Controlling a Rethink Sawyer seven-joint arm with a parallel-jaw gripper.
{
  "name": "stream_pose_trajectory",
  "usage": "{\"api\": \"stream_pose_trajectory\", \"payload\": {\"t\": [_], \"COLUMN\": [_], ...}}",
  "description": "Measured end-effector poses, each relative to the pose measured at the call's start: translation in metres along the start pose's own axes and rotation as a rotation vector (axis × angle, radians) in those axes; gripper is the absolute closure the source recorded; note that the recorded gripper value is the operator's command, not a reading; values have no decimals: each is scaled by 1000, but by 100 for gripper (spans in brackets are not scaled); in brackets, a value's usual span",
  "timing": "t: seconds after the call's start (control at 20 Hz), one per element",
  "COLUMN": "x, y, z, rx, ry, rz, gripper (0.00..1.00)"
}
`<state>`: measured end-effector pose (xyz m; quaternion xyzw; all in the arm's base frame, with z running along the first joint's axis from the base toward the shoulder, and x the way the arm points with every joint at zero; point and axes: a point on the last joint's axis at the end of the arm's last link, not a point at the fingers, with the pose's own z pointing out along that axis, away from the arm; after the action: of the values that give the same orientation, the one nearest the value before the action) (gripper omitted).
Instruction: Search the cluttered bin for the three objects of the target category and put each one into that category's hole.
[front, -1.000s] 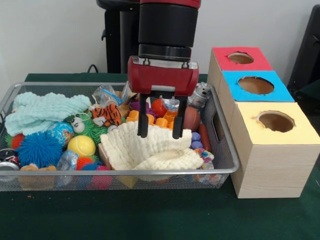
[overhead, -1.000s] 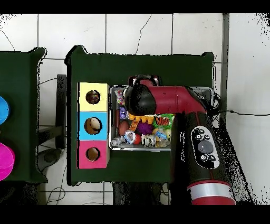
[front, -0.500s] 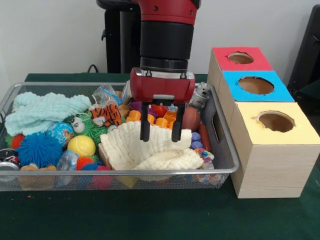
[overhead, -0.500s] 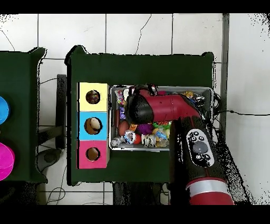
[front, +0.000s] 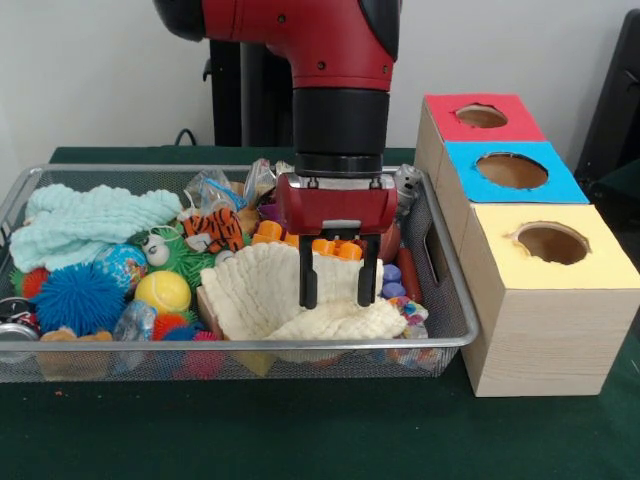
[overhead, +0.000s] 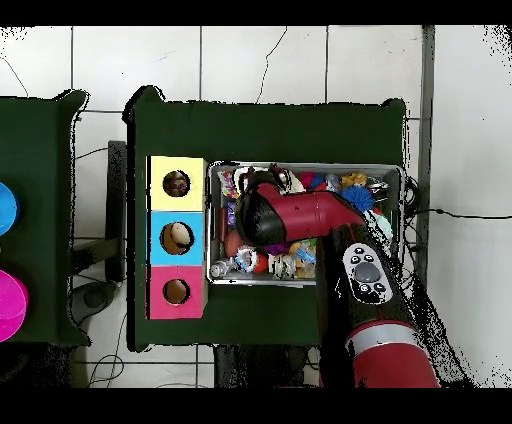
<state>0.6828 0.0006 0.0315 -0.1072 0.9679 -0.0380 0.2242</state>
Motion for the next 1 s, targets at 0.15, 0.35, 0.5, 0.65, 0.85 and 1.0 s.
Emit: {"api": "stream_pose_trajectory", "payload": {"t": [0.15, 0.35, 0.5, 0.65, 0.85, 1.0], "x": [9, 20, 25, 34, 42, 49], "y": [2, 2, -2, -16, -27, -37], "z": [5, 10, 11, 11, 11, 11], "rx": [-4, -6, -4, 5, 12, 18], "ry": [13, 26, 37, 65, 94, 117], "rz": [-14, -33, -38, -32, -29, -24], "gripper": [0, 0, 0, 0, 0, 0]}}
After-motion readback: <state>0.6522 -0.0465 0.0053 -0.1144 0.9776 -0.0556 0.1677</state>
